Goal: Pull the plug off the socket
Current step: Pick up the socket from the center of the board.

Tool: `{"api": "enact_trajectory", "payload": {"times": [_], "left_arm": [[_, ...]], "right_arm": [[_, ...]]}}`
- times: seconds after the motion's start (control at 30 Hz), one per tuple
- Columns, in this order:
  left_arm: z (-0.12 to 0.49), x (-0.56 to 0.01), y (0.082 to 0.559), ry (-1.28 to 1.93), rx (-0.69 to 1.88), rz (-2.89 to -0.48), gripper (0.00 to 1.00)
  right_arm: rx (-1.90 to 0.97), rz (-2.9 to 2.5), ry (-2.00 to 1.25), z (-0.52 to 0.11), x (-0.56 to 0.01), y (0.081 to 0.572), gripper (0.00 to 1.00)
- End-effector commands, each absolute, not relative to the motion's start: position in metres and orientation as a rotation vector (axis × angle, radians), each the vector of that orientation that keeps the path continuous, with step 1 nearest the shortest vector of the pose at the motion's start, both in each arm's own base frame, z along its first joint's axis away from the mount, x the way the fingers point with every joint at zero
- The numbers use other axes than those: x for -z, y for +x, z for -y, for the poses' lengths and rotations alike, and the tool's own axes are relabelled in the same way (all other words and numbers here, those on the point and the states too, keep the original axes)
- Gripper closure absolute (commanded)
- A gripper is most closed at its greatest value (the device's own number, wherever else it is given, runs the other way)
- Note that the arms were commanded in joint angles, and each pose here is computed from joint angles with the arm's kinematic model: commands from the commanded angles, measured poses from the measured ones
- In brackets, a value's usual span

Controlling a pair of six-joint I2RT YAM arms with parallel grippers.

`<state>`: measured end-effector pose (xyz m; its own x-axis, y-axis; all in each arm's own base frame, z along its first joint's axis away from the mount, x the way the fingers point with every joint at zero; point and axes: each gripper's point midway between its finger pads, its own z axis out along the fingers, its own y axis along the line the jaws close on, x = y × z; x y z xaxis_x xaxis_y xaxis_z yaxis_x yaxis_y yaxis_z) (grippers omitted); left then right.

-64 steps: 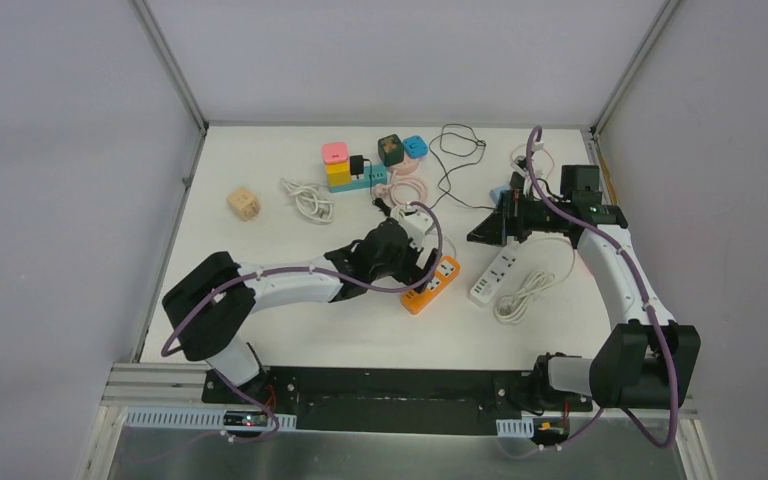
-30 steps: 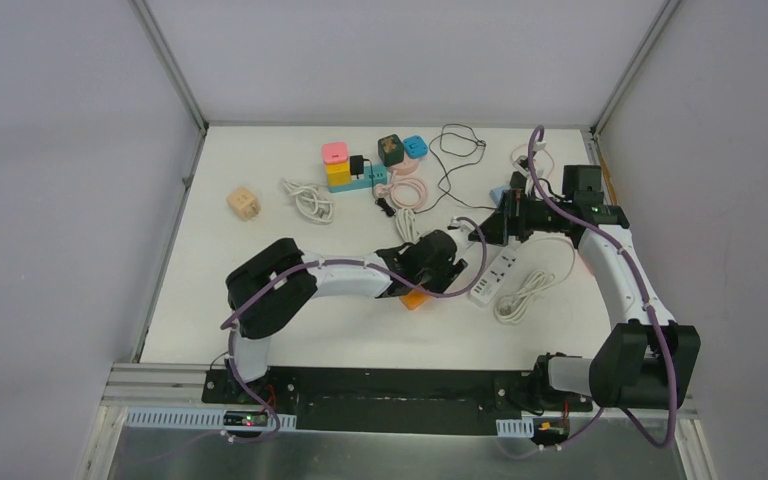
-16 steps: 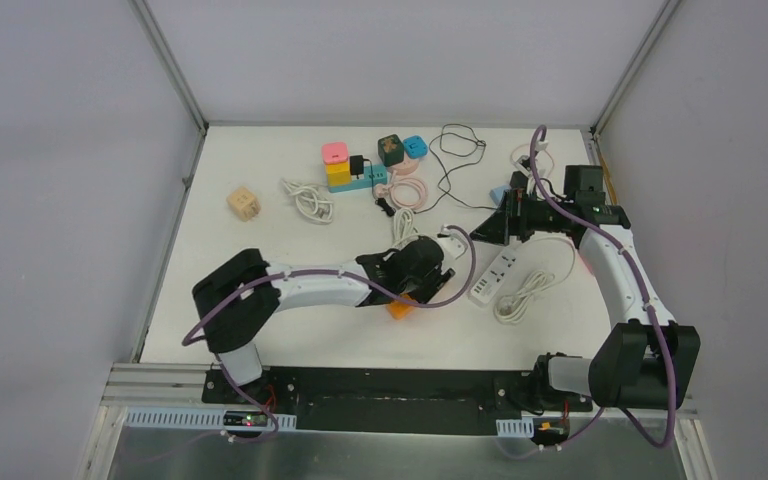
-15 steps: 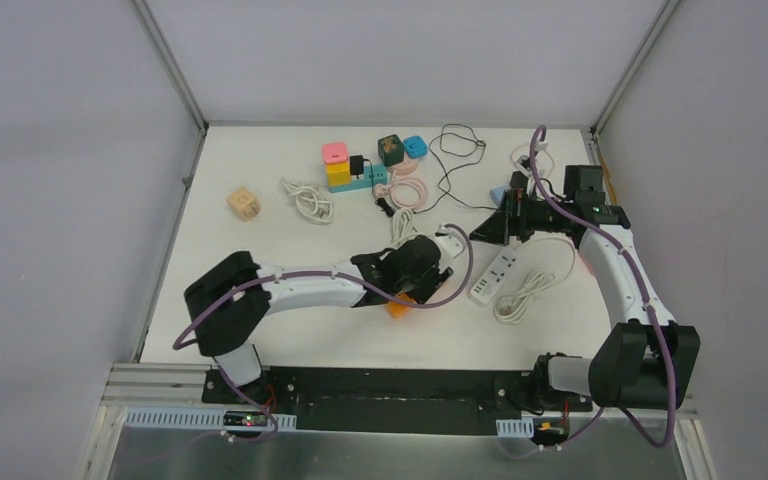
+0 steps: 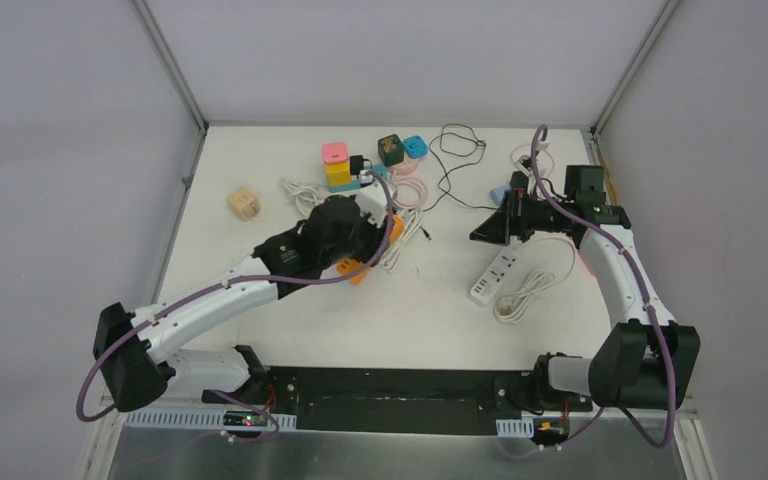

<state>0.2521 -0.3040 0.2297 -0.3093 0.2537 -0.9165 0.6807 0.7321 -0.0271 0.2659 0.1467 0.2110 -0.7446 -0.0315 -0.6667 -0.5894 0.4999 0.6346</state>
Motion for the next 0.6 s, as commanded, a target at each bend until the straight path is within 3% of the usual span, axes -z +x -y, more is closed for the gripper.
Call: {"api": "enact_trajectory", "payload": {"times": [0.0, 0.57], "left_arm": [[0.261, -0.274, 0.263, 0.583, 0.487, -1.828, 1.0], [0.161, -0.39, 0.251, 0.309, 0.316, -1.706, 1.0]], "right_arm": [[-1.206, -2.063, -0.564, -0.147, -0.233, 0.269, 0.0], [-1.234, -2.058, -0.561, -0.149, -0.233, 0.267, 0.0]]}}
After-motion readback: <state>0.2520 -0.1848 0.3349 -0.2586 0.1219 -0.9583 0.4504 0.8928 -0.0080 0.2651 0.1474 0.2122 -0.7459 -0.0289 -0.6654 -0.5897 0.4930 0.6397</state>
